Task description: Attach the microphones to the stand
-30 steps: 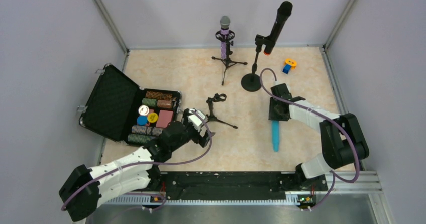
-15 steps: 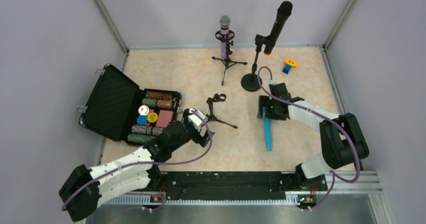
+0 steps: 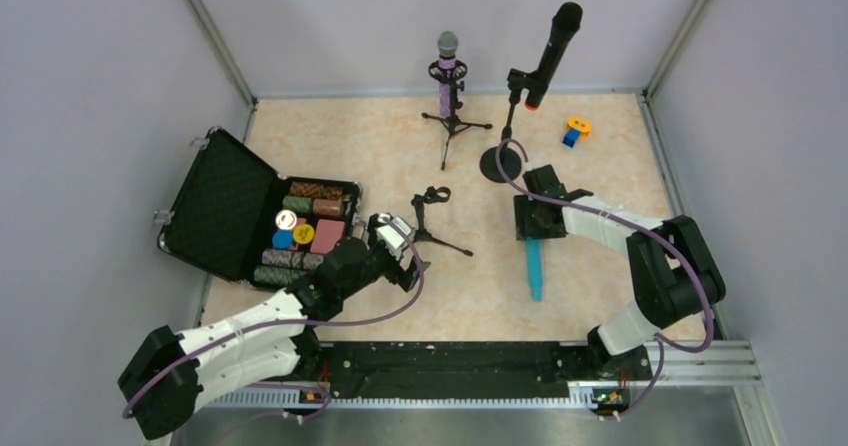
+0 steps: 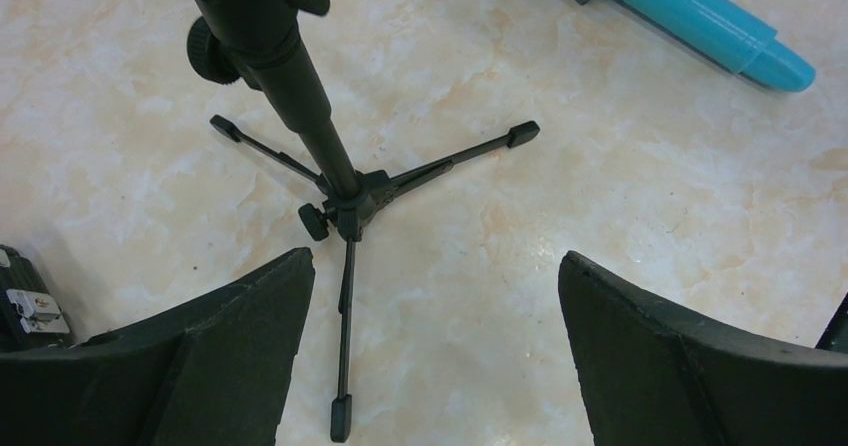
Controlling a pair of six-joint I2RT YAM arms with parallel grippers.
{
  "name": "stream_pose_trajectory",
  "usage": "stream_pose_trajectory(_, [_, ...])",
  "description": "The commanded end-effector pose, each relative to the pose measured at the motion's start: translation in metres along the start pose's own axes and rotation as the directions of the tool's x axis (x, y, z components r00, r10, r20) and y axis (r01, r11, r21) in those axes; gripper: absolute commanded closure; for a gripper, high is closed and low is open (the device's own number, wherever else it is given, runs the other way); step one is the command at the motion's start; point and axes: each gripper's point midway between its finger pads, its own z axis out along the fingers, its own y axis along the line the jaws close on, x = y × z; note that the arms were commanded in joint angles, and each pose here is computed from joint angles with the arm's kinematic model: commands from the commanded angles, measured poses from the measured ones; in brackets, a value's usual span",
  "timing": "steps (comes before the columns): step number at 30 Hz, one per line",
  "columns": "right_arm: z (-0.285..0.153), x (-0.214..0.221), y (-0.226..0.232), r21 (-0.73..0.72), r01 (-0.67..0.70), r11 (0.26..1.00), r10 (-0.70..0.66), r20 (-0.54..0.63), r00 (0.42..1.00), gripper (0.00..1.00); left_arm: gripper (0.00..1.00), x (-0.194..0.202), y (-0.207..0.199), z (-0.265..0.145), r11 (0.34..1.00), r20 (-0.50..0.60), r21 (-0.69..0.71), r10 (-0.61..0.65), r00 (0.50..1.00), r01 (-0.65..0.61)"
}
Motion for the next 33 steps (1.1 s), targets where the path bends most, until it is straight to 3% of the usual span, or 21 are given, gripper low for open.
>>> stream_pose_trajectory(1, [0.014,0.036,0.006,0.002,0.044,0.999,-0.044,-0.139,0.989,0.46,0.04,-0.044,-0.002,-0.004,1.0,0.111,0.01,-0.004,0.994,0.003])
stream_pose_trajectory(3, [0.014,0.035,0.008,-0.012,0.043,0.999,-0.044,-0.14,0.989,0.68,0.05,-0.044,-0.001,-0.005,1.0,0.11,0.006,-0.003,0.994,0.003])
stream_pose_trajectory(8, [0.007,0.031,0.018,-0.074,0.04,0.996,-0.048,-0.117,0.992,1.0,0.05,-0.046,-0.002,-0.009,1.0,0.131,0.007,-0.018,0.991,0.017])
stream_pose_trajectory(15, [-0.011,0.012,0.038,-0.192,0.032,0.981,-0.037,-0.024,0.999,1.0,0.05,-0.043,0.004,-0.01,0.998,0.132,-0.027,-0.06,0.989,0.064])
stream_pose_trajectory(22, [-0.047,-0.018,0.048,-0.282,0.045,0.958,-0.001,0.153,0.988,1.0,0.05,-0.038,0.008,-0.011,0.985,0.117,-0.062,-0.156,0.981,0.164])
stream_pose_trajectory(25, [-0.066,-0.031,0.052,-0.323,0.053,0.945,0.03,0.245,0.969,1.0,0.05,-0.038,0.014,-0.011,0.967,0.127,-0.106,-0.218,0.968,0.232])
stream_pose_trajectory(33, [-0.127,-0.059,0.059,-0.435,0.096,0.895,0.142,0.483,0.864,1.0,0.05,-0.037,0.014,-0.009,0.963,0.122,-0.109,-0.234,0.965,0.247])
